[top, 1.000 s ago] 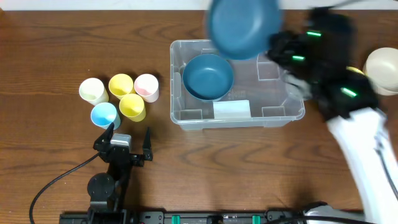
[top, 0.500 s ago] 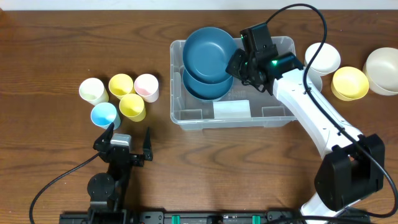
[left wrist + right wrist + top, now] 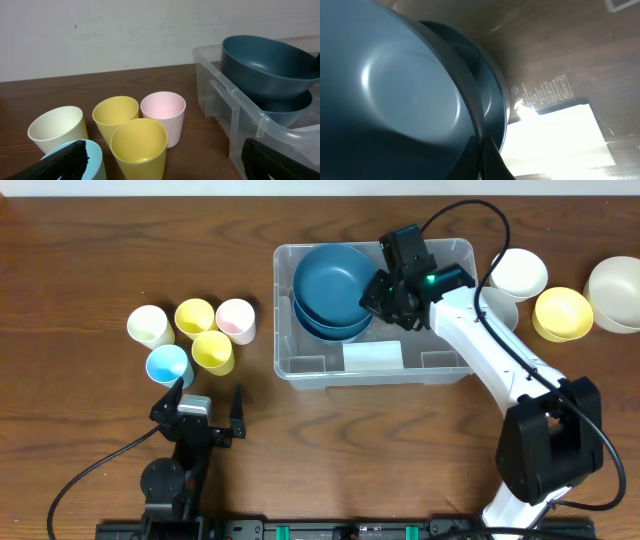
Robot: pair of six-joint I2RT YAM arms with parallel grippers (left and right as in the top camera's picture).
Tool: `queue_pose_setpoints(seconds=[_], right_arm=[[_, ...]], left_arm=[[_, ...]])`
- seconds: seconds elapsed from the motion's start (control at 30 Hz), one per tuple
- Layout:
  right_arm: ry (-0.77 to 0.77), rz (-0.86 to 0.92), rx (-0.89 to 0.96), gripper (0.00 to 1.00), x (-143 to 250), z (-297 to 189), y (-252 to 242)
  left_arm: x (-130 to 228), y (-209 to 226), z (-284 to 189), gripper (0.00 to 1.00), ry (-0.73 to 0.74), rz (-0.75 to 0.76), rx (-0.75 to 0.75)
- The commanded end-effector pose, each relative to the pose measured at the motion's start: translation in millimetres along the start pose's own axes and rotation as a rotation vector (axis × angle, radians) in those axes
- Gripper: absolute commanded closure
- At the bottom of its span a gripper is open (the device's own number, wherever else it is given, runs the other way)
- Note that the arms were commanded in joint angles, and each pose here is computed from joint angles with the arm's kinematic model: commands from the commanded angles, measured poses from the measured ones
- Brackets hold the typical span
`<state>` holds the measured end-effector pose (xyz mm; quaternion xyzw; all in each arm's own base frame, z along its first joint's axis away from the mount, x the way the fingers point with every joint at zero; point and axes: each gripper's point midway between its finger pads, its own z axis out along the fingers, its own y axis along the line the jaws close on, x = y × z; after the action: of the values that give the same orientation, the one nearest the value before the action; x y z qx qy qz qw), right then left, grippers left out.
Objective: Pack container
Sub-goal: 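Stack the teal bowl onto the first one and release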
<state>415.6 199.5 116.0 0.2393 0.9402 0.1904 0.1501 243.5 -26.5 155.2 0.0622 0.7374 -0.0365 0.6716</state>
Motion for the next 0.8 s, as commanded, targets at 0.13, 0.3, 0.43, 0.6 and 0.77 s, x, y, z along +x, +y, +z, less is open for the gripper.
queue_pose_setpoints(seconds=[0.13,0.3,0.43,0.6,0.77], right_arm=[[0.028,-0.015,-0.022,0.9,12.7,-0.4,11.1],[0.027,-0.034,-0.021,0.53,12.8,-0.4,10.9],[-0.003,-0.107,-0.021,0.37,7.2,-1.2,12.4],[-0.143,-0.214,-0.059,0.27,-26.3,-43.6,35.2],[-0.441,-0.216,-0.001,0.01,-101.0,-157.9,37.7]], left_arm=[[15.4,-2.2,0.7,0.02,0.046,0.004,0.014],[15.3,-2.2,0.7,0.02,0.046,0.004,0.014],[15.3,-2.2,0.7,0.02,0.046,0.004,0.014],[15.3,-2.2,0.7,0.02,0.046,0.004,0.014],[15.3,-2.2,0.7,0.02,0.046,0.004,0.014]])
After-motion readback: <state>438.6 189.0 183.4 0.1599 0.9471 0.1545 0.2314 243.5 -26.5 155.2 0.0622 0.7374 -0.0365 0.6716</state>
